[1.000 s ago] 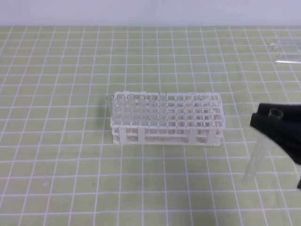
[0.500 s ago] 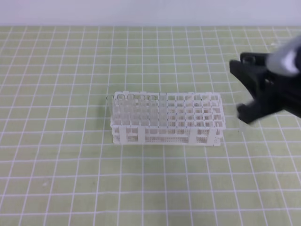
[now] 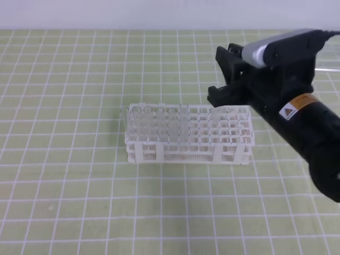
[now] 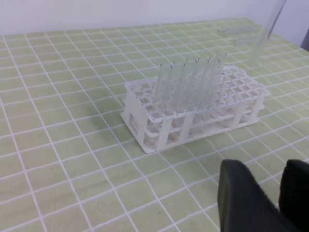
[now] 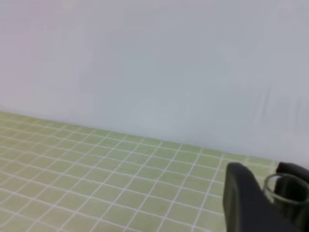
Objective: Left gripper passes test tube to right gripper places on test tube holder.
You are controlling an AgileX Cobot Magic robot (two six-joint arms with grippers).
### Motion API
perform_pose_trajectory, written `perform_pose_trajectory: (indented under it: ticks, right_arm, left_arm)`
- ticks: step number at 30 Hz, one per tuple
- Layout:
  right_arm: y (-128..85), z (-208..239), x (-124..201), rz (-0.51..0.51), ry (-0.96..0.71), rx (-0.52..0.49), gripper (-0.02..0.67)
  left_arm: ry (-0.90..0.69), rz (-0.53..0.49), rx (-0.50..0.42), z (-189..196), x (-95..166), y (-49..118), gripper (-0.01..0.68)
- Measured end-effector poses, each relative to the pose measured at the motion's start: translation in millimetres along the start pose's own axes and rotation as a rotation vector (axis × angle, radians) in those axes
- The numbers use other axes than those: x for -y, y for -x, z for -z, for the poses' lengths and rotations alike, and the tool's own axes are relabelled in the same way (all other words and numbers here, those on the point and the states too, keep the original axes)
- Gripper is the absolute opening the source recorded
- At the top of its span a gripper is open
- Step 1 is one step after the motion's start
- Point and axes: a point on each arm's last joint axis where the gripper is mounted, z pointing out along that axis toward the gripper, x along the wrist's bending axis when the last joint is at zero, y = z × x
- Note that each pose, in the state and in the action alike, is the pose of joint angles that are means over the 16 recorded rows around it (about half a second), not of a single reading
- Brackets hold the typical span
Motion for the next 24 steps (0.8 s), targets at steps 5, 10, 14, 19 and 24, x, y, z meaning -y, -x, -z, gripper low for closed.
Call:
perform_pose_trajectory:
  ticks: [5, 10, 14, 19, 24]
  right_arm:
    - [-7, -12, 15, -0.007, 0.020, -0.045, 0.111]
    - [-16, -18, 24, 0.010, 0.028, -0.096, 0.111]
    - [-23, -20, 31, 0.033, 0.029, -0.137, 0.111]
    - [-29, -24, 40, 0.043, 0.019, -0.160, 0.111]
    - [-31, -27, 48, 0.057, 0.009, -0.158, 0.111]
  left_arm:
    - [0.002, -0.002, 0.000, 0, 0, 0.1, 0.175]
    - [0.003, -0.003, 0.000, 0, 0, 0.1, 0.175]
    - [0.002, -0.003, -0.001, 0, 0, 0.1, 0.175]
    - [0.002, -0.004, -0.001, -1, 0, 0.2, 0.174]
    - [0.002, -0.005, -0.001, -1, -1, 0.3, 0.174]
